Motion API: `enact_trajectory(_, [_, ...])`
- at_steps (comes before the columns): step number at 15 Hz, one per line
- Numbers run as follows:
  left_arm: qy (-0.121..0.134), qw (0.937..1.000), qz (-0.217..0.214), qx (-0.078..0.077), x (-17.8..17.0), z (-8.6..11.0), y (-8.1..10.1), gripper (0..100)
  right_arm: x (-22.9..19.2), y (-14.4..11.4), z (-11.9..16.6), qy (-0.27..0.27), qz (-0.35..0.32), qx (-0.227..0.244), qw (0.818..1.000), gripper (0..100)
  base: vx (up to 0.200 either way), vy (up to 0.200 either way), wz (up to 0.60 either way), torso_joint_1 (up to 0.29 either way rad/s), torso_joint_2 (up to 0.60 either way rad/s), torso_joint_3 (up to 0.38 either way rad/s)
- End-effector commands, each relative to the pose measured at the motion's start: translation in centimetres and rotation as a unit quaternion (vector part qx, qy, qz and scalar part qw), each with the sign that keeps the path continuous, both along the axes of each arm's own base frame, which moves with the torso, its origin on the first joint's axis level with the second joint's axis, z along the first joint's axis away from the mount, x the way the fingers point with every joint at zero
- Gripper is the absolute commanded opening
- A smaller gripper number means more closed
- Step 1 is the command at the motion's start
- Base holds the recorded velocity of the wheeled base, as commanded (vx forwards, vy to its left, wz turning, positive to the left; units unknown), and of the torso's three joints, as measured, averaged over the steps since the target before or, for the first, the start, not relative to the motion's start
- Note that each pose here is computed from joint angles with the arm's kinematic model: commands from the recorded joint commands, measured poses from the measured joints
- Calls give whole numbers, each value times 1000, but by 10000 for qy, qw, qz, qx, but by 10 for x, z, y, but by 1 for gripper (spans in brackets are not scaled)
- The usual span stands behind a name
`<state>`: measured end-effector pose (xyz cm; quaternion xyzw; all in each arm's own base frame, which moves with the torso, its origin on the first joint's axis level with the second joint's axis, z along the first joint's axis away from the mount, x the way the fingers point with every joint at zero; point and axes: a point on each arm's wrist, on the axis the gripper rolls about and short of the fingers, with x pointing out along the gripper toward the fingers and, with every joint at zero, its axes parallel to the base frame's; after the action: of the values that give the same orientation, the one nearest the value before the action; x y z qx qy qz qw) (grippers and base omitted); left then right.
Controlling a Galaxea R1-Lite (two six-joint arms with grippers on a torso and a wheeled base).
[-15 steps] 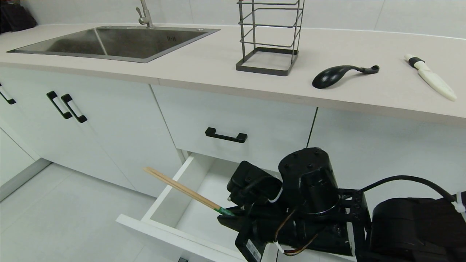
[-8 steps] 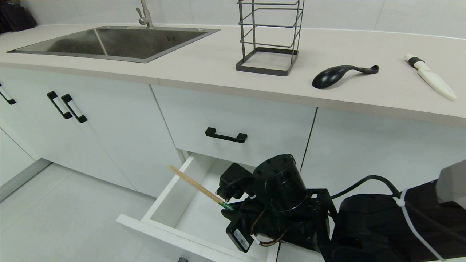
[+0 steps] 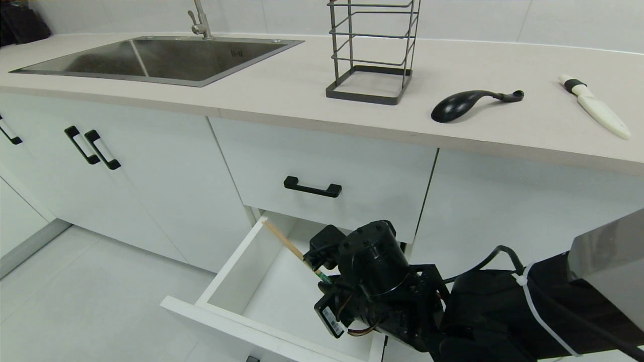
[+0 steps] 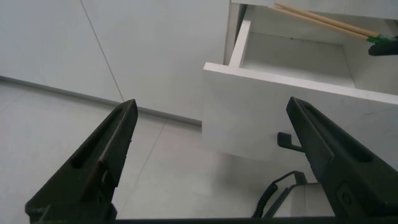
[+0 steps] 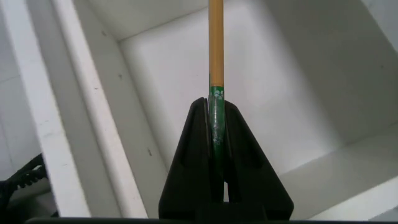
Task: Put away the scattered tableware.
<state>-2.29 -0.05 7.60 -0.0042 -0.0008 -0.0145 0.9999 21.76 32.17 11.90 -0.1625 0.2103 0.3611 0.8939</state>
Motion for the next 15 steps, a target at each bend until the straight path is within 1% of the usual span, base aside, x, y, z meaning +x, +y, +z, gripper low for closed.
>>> enact_trajectory(1, [1,10000,-1,-3,0,0,0,100,2,3,-5,17,-35,-49,10000,0,0,0,0,0,0,0])
enact_trajectory(4, [1,10000,-1,-3,0,0,0,100,4,6,-15,62,-57,-159,9998,0,0,0,0,0,0,0])
enact_trajectory(10, [1,10000,-1,-3,0,0,0,100,11,6,-18,68,-166,-202,9996,0,0,0,0,0,0,0])
enact_trajectory(15, [1,10000,-1,-3,0,0,0,100,19,16,-22,16,-219,-181,9996,0,0,0,0,0,0,0])
